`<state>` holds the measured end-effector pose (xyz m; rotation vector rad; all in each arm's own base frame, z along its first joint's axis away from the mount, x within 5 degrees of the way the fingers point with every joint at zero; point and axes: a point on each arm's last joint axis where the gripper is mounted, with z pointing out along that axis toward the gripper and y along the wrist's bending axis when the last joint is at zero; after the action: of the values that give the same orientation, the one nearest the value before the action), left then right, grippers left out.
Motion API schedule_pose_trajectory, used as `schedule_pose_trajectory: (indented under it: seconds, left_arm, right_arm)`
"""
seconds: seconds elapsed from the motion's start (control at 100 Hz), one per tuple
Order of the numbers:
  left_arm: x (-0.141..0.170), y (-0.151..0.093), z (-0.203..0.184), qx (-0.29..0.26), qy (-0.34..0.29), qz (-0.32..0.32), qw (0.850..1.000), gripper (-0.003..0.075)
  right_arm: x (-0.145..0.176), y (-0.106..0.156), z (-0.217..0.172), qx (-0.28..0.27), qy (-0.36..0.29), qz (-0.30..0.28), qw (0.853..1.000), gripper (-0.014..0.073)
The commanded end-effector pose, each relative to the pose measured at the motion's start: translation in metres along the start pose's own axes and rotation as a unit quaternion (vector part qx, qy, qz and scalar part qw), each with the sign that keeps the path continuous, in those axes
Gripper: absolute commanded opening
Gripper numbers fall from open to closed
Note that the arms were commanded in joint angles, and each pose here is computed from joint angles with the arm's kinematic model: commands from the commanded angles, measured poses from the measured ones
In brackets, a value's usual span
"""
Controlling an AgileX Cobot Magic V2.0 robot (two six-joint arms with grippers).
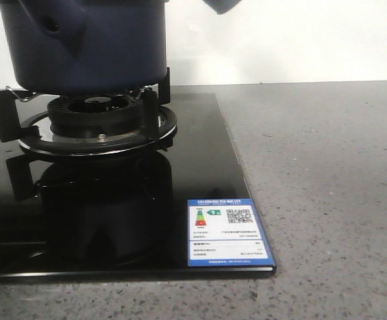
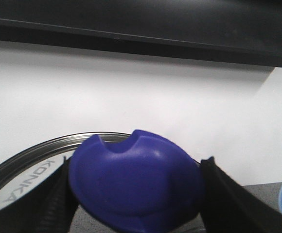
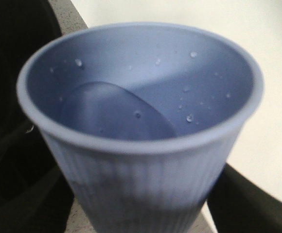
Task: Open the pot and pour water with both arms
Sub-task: 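Tilt the cup with the right gripper, pouring water into the pot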
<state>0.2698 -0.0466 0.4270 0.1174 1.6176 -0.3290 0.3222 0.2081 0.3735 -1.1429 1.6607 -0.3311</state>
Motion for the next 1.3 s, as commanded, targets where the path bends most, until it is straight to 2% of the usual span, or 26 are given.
schedule_pose_trajectory:
  seconds: [0.0,0.17,0.39,0.84,0.94,1.04,1.29]
  left_arm:
    - [-0.023,-0.001,-0.013,-0.011,-0.047,-0.007,0.999,0.0398]
    - [-0.023,-0.001,-0.013,-0.011,-0.047,-0.007,0.999,0.0398]
    - [-0.023,-0.002,-0.013,-0.011,-0.047,-0.007,0.999,0.0398]
    - [-0.023,-0.002,-0.013,-0.009,-0.046,-0.007,0.999,0.0398]
    - [-0.023,-0.002,-0.013,-0.009,-0.046,-0.007,0.999,0.0398]
    - [-0.023,-0.002,-0.013,-0.009,-0.046,-0.007,0.999,0.0398]
    - [-0.023,-0.002,-0.013,-0.009,-0.046,-0.007,0.999,0.0398]
  right_arm:
    - [-0.025,-0.020,-0.025,0.053,-0.067,-0.040,0.996,0.0340]
    - [-0.033,-0.020,-0.028,0.081,-0.088,-0.107,0.987,0.0340]
    - [-0.040,-0.024,-0.031,0.121,-0.117,-0.197,0.966,0.0340]
    - [-0.039,-0.017,-0.012,0.146,-0.096,-0.317,0.932,0.0340]
    - [-0.040,-0.018,-0.012,0.158,-0.094,-0.346,0.920,0.0340]
    - [-0.042,-0.020,-0.013,0.174,-0.091,-0.387,0.901,0.0340]
    - [-0.047,-0.018,-0.014,0.180,-0.114,-0.424,0.881,0.0340]
